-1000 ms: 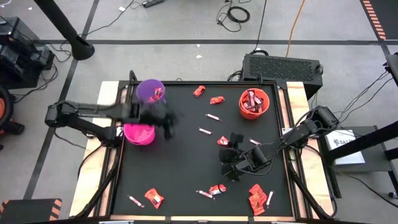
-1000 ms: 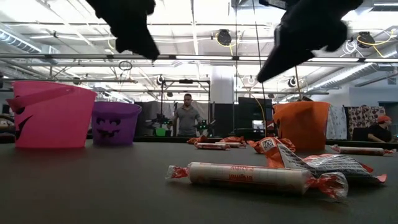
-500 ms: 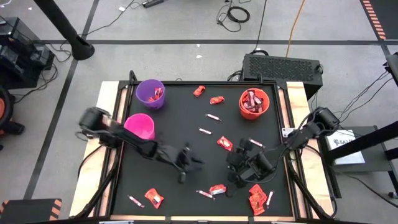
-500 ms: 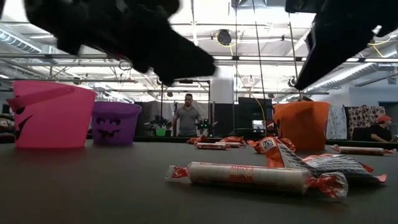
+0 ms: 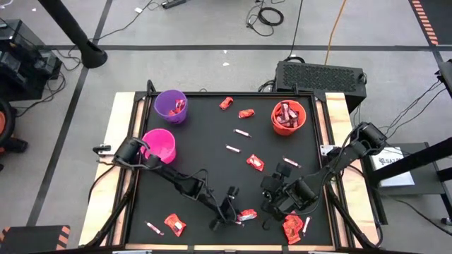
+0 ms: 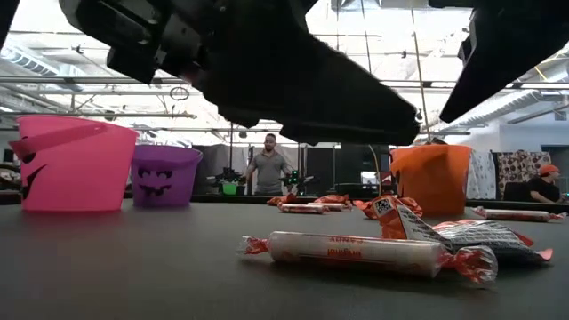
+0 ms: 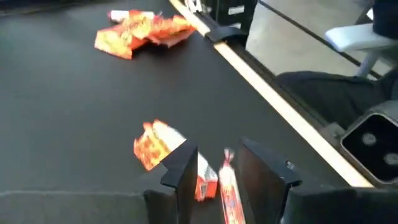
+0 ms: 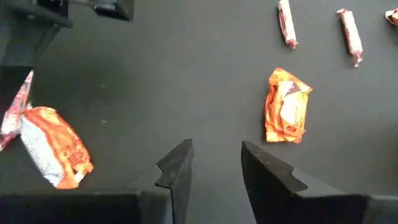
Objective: Sort candy by brand, put in halloween buckets
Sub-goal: Put the orange candy into the purple bucket
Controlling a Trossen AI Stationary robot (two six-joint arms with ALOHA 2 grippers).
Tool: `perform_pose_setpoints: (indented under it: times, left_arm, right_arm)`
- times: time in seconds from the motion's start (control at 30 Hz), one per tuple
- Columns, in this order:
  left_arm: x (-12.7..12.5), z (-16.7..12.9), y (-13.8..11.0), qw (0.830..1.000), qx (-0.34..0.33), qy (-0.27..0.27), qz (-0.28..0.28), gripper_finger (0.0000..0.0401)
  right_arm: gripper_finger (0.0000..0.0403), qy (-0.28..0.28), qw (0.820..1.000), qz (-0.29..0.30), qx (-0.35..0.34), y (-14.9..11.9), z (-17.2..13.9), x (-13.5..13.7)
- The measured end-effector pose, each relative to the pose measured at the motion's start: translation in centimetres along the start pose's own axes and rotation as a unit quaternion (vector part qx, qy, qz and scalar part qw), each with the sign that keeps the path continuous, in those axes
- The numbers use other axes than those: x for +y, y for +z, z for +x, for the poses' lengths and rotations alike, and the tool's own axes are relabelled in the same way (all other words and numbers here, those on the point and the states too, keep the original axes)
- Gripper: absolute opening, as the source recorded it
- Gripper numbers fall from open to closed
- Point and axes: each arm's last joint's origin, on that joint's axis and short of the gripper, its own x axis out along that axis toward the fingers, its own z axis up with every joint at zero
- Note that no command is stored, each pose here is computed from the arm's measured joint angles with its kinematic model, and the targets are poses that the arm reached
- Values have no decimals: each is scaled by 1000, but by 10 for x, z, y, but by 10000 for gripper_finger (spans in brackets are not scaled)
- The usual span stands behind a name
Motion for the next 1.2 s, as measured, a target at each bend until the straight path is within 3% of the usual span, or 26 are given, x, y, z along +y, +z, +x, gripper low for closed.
perform_pose_setpoints:
  times: [0.3,0.67,0.9,1.2]
  left_arm:
    - [1,0,-4,998,16,27,48,122]
    - [2,18,-32,997,37,29,60,122]
    - [4,18,-30,997,30,40,61,122]
    - [4,18,-18,996,-26,52,69,122]
  right_arm:
    - [128,5,1000,-8,-6,-2,-3,3]
    - [128,-5,999,-21,-27,-1,-3,3]
    - [128,-4,999,-29,-29,-1,-3,3]
    - [128,-4,999,-28,-31,0,-3,3]
